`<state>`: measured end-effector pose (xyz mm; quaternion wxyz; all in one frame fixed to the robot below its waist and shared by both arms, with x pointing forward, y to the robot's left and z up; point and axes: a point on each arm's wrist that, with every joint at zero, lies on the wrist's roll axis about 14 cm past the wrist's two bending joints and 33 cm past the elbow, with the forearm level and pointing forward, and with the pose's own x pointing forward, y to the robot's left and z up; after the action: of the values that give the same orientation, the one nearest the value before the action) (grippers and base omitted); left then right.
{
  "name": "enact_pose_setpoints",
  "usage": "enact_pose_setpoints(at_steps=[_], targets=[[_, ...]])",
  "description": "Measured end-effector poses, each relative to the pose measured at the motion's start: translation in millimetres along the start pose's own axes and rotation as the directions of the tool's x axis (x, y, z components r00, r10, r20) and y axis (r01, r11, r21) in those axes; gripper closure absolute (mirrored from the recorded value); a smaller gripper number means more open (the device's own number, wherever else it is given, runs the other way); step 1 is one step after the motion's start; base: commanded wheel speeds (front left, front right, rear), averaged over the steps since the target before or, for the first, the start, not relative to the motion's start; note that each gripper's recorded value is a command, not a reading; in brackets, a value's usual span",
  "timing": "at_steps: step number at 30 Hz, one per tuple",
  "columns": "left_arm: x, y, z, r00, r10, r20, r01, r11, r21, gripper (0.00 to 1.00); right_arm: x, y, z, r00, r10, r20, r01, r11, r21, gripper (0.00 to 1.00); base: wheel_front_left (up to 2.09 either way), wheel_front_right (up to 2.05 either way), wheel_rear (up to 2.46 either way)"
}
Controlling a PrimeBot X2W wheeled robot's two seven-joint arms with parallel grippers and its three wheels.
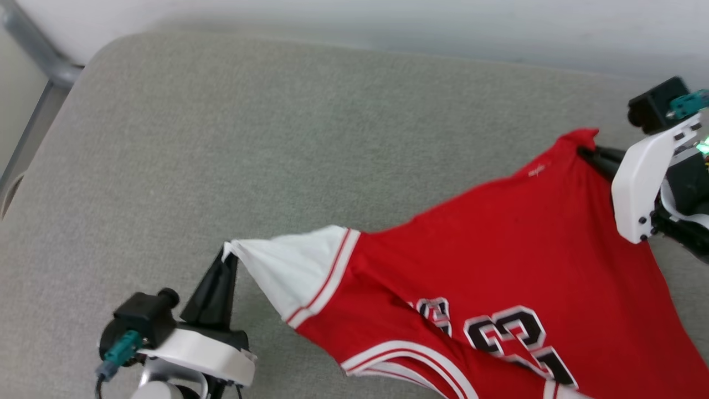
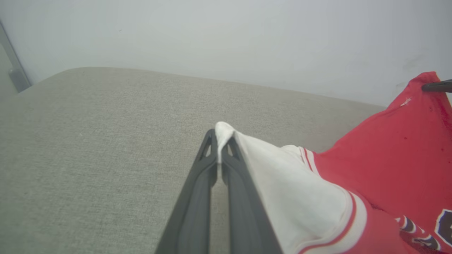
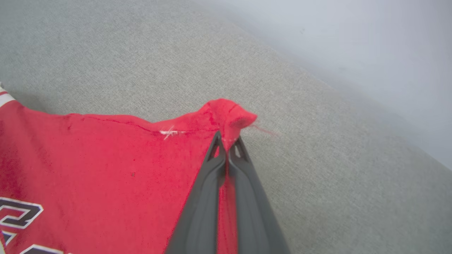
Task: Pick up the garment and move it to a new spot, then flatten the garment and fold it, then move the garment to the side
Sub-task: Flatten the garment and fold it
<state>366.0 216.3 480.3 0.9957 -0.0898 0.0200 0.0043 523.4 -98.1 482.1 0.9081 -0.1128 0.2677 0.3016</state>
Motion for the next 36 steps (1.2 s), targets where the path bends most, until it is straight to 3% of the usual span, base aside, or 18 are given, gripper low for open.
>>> enact_pose_setpoints(at_steps=[6,13,18,28,36], targets=[[21.9,-20.3,58.2,0.984,-0.086,0.153,0.081,0.996,0.041,1.0,-46.2,-16.8,42.5,0.972,-0.078,0.22,0.073,0.997,0.031,1.0,0.0,0.0,0.0],[52.5,-53.5,137.7,0.92,-0.215,0.327,0.183,0.975,0.126,1.0,-87.2,-29.9,81.7,0.908,-0.146,0.392,0.139,0.989,0.047,1.0,0.0,0.0,0.0],[73.8,-67.3,176.1,0.878,-0.279,0.388,0.221,0.957,0.189,1.0,-92.1,-37.8,102.4,0.878,-0.17,0.448,0.17,0.985,0.039,1.0,0.0,0.0,0.0],[144.6,-108.4,258.1,0.759,-0.426,0.493,0.271,0.895,0.356,1.0,-95.1,-90.0,186.5,0.743,-0.267,0.614,0.291,0.955,0.063,1.0,0.0,0.0,0.0],[211.4,-117.1,298.2,0.717,-0.457,0.526,0.238,0.87,0.432,1.0,-71.3,-129.5,233.8,0.667,-0.319,0.673,0.352,0.932,0.093,1.0,0.0,0.0,0.0]])
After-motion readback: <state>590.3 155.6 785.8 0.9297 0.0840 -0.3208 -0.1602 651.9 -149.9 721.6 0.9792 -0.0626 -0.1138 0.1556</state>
